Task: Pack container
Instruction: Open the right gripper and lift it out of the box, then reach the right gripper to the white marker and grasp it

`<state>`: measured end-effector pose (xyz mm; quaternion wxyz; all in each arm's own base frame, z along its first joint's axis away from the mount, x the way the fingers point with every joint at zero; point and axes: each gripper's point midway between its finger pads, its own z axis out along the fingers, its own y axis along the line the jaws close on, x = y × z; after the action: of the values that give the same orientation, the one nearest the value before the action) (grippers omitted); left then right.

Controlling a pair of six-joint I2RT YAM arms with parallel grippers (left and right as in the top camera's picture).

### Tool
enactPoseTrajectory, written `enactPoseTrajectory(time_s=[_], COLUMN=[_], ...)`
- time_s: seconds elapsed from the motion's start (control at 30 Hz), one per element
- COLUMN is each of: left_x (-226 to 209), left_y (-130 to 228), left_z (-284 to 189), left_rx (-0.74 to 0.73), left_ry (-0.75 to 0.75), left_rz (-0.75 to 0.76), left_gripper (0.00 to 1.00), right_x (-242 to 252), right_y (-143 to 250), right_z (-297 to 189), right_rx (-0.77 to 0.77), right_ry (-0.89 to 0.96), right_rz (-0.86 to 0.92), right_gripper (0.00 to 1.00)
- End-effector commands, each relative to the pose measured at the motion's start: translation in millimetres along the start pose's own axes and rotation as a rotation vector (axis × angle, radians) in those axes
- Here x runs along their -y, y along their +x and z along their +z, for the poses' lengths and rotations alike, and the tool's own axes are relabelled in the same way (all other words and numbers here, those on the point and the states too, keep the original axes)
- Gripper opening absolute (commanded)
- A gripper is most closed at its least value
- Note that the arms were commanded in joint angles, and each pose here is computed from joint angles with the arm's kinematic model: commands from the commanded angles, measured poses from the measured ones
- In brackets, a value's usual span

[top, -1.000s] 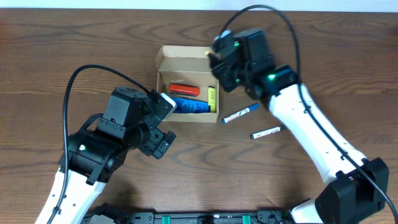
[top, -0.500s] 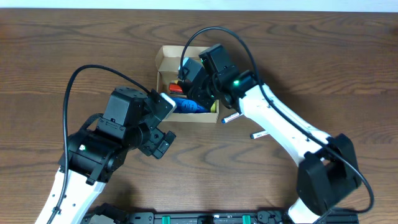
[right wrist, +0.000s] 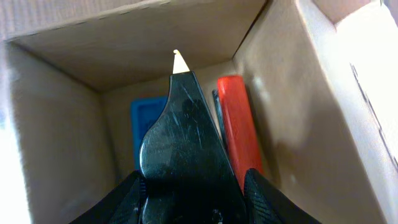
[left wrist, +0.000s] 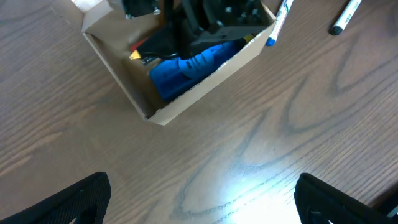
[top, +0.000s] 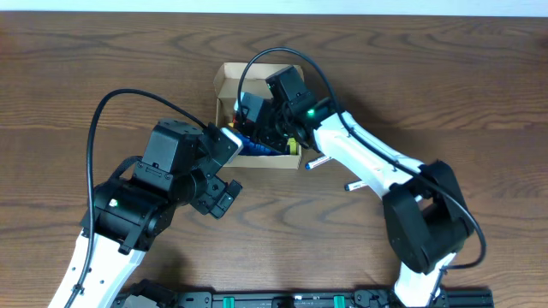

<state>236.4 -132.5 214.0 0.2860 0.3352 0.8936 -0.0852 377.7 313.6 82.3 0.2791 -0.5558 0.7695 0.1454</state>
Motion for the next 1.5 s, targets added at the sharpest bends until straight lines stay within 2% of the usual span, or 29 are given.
enactPoseTrajectory(time_s=[0.0,0.23,0.27,0.33,0.37,0.47,0.7,0.87,1.0,1.17,1.3,1.47], left_x=[-1.1,-1.1,-1.1,-1.1,-1.1,-1.1,-1.1,-1.1,-1.1,-1.1,-1.1,-1.1], left_y=[-5.3,-5.3,-5.3,-5.3,-5.3,-5.3,-5.3,-5.3,-5.3,-5.3,-5.3,-5.3], left_z=[-6.4,-6.4,-6.4,-6.4,-6.4,-6.4,-6.4,-6.4,-6.4,-6.4,-6.4,-6.4], left_rx=[0.022,0.022,0.022,0.022,0.022,0.022,0.022,0.022,0.022,0.022,0.022,0.022], left_ry=[-0.004,-0.004,-0.004,-0.004,-0.004,-0.004,-0.004,-0.004,-0.004,-0.004,-0.004,-0.004], left_rz=[-0.004,-0.004,-0.004,-0.004,-0.004,-0.004,-0.004,-0.004,-0.004,-0.004,-0.004,-0.004], left_gripper=[0.95,0.95,0.95,0.95,0.95,0.95,0.95,0.95,0.95,0.95,0.95,0.95], right_x=[-4.3,-2.1,-1.7,-0.8,-0.6,2.1,16.8,35.7,49.9,46.3,46.7,45.3], right_y=[4.0,4.6,4.1,2.6,1.9,-4.0,-35.9,-43.5,-28.4,8.4,40.1,70.0], right_z=[15.3,21.5,21.5,21.4,20.9,15.6,-33.0,-85.0,-117.1,-124.0,-130.2,-138.7], right_rx=[-0.005,0.000,0.002,0.008,0.010,0.027,0.101,0.108,0.087,-0.002,-0.099,-0.191], right_ry=[-0.024,-0.019,-0.017,-0.013,-0.012,0.000,0.108,0.273,0.415,0.488,0.586,0.617], right_rz=[-0.030,-0.061,-0.062,-0.059,-0.056,-0.015,0.036,0.180,0.455,0.758,0.880,0.967], right_gripper=[0.29,0.30,0.33,0.57,0.63,0.68,0.71,0.72,0.72,0.74,0.74,0.76])
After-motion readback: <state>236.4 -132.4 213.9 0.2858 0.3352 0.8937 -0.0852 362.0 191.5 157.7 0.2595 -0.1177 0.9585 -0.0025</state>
